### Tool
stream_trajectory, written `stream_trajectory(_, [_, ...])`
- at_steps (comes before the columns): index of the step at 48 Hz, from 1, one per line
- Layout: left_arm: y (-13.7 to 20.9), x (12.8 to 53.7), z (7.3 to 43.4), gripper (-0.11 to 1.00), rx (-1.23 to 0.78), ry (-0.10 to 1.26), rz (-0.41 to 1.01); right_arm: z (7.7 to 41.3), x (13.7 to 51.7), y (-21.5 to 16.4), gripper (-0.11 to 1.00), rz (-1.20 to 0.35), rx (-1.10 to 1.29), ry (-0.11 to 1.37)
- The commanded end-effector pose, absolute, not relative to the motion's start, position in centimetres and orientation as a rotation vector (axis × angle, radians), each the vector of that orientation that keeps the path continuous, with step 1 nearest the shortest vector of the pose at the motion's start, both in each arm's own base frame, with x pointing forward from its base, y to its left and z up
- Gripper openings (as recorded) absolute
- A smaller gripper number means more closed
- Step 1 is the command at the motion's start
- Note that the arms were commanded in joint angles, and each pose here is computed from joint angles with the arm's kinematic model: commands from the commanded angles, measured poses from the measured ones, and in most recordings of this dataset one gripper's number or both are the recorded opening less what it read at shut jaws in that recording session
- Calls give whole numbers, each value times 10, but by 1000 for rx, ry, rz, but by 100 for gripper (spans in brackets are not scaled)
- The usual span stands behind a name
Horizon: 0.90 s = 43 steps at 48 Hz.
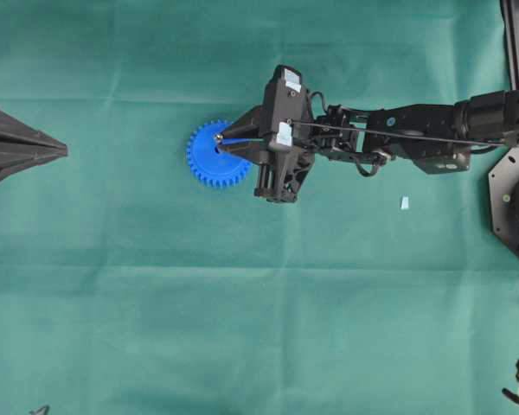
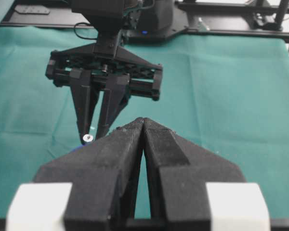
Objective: Insert the shaft into the center hole of the gear.
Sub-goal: 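Align the shaft tip with the gear hole, adjusting the right gripper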
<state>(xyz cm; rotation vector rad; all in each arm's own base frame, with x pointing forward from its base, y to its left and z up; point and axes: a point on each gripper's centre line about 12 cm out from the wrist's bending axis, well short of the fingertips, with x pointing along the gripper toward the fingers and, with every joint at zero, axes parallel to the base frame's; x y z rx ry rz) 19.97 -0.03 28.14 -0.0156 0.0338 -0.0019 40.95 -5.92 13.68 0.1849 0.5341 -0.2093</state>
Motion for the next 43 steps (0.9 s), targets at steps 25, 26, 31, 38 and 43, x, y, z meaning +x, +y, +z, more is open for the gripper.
stream_trajectory(25, [0, 202, 290, 0, -13, 14, -1, 157, 415, -62, 17, -210, 174, 453])
stream_trajectory(26, [0, 202, 290, 0, -14, 15, 1, 158, 416, -62, 17, -210, 174, 449])
stream_trajectory(31, [0, 202, 290, 0, -13, 15, -1, 160, 416, -64, 17, -215, 174, 438])
stream_trajectory(38, [0, 202, 290, 0, -13, 14, -1, 161, 417, -67, 17, -221, 173, 425])
stream_trajectory(43, [0, 202, 290, 0, -14, 15, -1, 160, 418, -68, 17, -224, 175, 431])
